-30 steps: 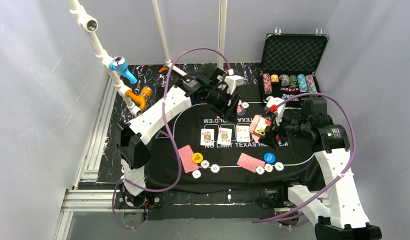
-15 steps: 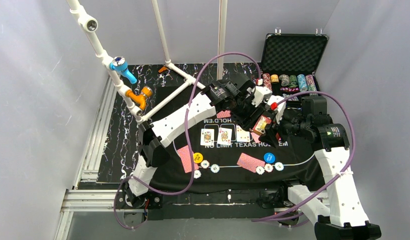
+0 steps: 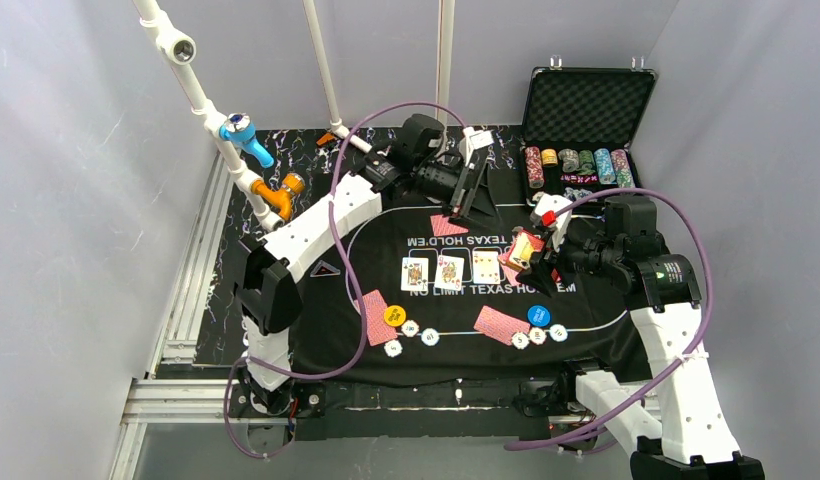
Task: Distribute texas hold em gaming equipment
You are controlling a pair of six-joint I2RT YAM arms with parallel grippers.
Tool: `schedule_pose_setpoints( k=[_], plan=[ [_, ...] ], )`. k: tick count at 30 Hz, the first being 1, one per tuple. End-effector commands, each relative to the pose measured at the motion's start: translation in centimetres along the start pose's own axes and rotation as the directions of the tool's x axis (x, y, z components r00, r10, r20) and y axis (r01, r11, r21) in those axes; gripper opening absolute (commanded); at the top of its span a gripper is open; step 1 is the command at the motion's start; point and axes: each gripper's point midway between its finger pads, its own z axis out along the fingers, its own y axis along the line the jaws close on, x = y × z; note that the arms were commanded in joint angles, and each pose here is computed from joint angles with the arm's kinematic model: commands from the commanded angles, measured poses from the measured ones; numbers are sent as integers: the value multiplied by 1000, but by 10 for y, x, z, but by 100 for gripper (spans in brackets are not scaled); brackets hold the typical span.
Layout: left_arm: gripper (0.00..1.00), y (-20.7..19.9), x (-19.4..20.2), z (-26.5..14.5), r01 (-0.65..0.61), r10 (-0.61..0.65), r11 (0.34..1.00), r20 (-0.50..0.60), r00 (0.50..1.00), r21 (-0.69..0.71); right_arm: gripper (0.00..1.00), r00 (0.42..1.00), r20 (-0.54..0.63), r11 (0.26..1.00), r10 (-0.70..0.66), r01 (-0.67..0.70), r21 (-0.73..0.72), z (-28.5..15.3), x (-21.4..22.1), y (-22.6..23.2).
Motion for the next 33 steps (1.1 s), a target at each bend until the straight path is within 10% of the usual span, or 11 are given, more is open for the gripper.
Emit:
schedule_pose_setpoints(
  k=[1,17,25,27,30,33],
  plan=[
    [87,-51,-2,7,45,-42,985,-22,999,167,1,996,66,998,-62,63,-7,0,-18,-2],
    [78,-22,24,47,113,-104,991,-106,989,77,1,993,91,997,-73,73,5,0,-28,-8],
    [22,-35,17,43,95,-80,983,-95,992,158,4,994,81,997,-75,75,6,1,-26,-9],
    [9,-36,14,41,106,-93,980,-88,992,165,21,995,68,998,-70,70,9,0,-24,-9],
    [0,-33,10,38,118,-107,980,-75,991,160,73,998,33,998,-52,51,21,-3,-21,-11],
    [0,-30,11,37,131,-121,980,-75,990,147,89,999,-14,998,-52,53,34,-6,-18,-17]
  ],
)
